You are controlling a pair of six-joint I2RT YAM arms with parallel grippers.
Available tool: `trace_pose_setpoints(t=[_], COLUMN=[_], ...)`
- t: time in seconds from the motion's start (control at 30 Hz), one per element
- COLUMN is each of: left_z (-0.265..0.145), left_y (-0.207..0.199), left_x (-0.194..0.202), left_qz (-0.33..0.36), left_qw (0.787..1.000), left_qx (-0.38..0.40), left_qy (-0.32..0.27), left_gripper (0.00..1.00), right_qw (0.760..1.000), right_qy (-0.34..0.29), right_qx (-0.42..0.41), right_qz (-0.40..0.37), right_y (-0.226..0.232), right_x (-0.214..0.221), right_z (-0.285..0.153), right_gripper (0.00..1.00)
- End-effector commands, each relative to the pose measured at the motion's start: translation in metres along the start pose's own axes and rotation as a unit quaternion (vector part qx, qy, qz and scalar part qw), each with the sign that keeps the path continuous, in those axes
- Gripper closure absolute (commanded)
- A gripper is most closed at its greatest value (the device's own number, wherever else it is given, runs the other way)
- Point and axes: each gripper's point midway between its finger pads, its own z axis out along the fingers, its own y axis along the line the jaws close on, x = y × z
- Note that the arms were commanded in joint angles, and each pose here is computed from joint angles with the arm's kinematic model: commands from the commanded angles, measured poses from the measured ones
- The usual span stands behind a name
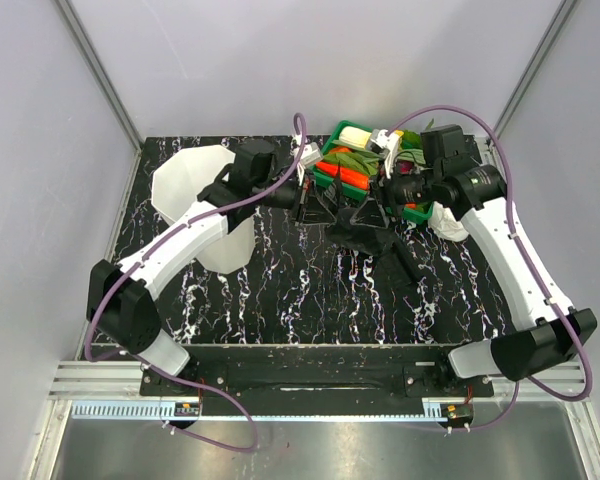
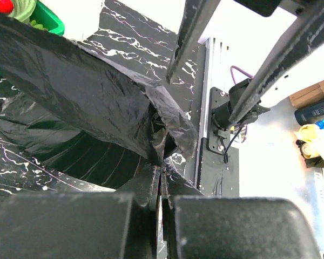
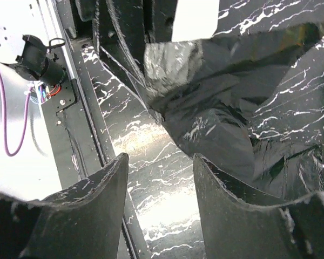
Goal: Put the trash bags into the trash bin
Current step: Unfold the trash bag at the center of the board.
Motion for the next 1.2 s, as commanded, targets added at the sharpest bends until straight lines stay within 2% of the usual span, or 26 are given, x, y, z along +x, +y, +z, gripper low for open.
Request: trace_pose_setpoints(t=[0.0, 0.53, 0.77, 1.17], left_z=[0.000, 0.005, 0.006, 0.009], left_y=[-0.009, -0.029, -0.032, -0.030], left_x=[-0.029, -0.023, -0.019, -0.018], left_qz=[0.011, 0.008, 0.011, 0.018], left_qw=[1.000, 0.998, 0.998, 0.998], left_qx=[0.004, 0.058, 0.065, 0.063], left_qy=[-0.029, -0.014, -0.008, -0.002], left_gripper=[1.00, 1.00, 1.00, 1.00], right_qw=[0.999, 0.998, 0.998, 0.998], right_qy=[-0.018, -0.014, -0.015, -0.016], right_qx=[0.004, 0.019, 0.007, -0.017], right_qz=[-0.033, -0.059, -0.058, -0.054], right_y=[0.004, -0.009, -0.006, 0.006], right_x=[-0.015, -0.021, -0.021, -0.017], right_z=[0.006, 0.028, 0.031, 0.033], right_gripper=[0.44, 0.55, 0.65, 0.68])
